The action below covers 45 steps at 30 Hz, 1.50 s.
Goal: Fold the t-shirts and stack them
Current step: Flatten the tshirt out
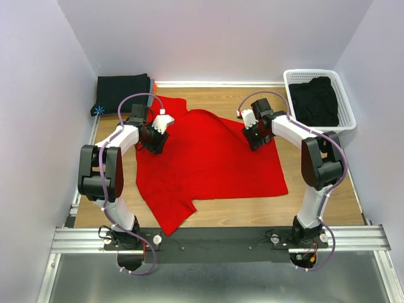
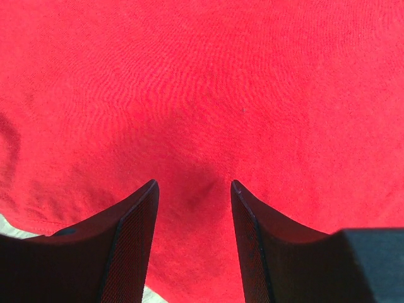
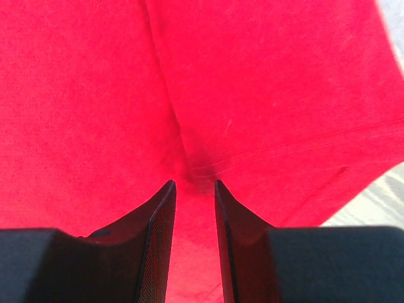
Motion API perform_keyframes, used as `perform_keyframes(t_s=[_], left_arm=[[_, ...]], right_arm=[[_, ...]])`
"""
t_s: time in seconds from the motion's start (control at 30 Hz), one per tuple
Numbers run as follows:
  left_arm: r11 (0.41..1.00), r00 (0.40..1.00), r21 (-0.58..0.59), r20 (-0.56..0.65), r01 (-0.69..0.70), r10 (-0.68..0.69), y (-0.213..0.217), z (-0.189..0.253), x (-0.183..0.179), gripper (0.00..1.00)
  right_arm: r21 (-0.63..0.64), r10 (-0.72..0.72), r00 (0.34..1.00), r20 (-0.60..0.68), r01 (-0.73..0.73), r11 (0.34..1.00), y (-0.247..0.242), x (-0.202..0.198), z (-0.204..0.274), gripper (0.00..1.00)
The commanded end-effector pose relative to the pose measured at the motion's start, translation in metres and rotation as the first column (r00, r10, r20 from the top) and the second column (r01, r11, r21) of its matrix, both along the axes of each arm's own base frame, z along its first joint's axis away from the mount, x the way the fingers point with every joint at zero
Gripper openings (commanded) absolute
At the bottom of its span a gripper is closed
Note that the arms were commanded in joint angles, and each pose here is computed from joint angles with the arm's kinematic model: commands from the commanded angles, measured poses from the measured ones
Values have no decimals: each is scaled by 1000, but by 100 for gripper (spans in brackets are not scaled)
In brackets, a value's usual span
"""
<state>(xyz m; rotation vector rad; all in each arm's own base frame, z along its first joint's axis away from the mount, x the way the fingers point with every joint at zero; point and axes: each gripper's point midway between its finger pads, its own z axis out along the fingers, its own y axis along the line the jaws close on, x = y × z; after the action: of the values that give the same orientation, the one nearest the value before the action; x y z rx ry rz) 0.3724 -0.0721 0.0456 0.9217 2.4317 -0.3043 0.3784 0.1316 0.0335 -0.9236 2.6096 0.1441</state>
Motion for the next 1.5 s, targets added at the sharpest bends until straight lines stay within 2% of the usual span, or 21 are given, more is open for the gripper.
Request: perform_keyframes(t_s=[0.0, 0.4, 0.63, 0.93, 1.03, 1.1, 1.17, 1.23, 1.47], left_arm=[[1000, 1000, 4, 0, -7, 7, -1, -5, 2, 57], [1000, 1000, 18, -4, -12, 12, 2, -8, 2, 57], [1000, 1000, 24, -15, -11, 11, 3, -14, 0, 57], [1000, 1000, 29, -21, -13, 13, 3, -17, 4, 57], [1000, 1000, 28, -24, -12, 13, 3, -16, 5, 57], [1000, 1000, 27, -23, -14, 14, 3, -16, 6, 57], [999, 1000, 30, -27, -11, 12, 3, -17, 5, 57], [999, 1000, 33, -26, -13, 13, 4, -18, 5, 57], [999, 999, 42, -47, -20, 21, 5, -26, 2, 57]], right_arm=[[-20, -12, 998, 57, 13, 1000, 3, 17, 7, 38], [-88, -1, 1000, 15, 3, 996, -7, 15, -21, 35], [-79, -5, 998, 66, 10, 997, -6, 25, -2, 29], [-109, 7, 995, 104, 4, 994, -10, 33, 11, 28], [-125, 12, 995, 94, 0, 992, -12, 33, 6, 15], [-132, 14, 996, 92, -1, 991, -14, 34, 4, 3], [-132, 17, 994, 104, -3, 991, -13, 38, 7, 1], [-149, 18, 991, 130, 1, 989, -16, 47, 13, 1], [-167, -91, 952, 291, 145, 975, -57, 127, 48, 0]])
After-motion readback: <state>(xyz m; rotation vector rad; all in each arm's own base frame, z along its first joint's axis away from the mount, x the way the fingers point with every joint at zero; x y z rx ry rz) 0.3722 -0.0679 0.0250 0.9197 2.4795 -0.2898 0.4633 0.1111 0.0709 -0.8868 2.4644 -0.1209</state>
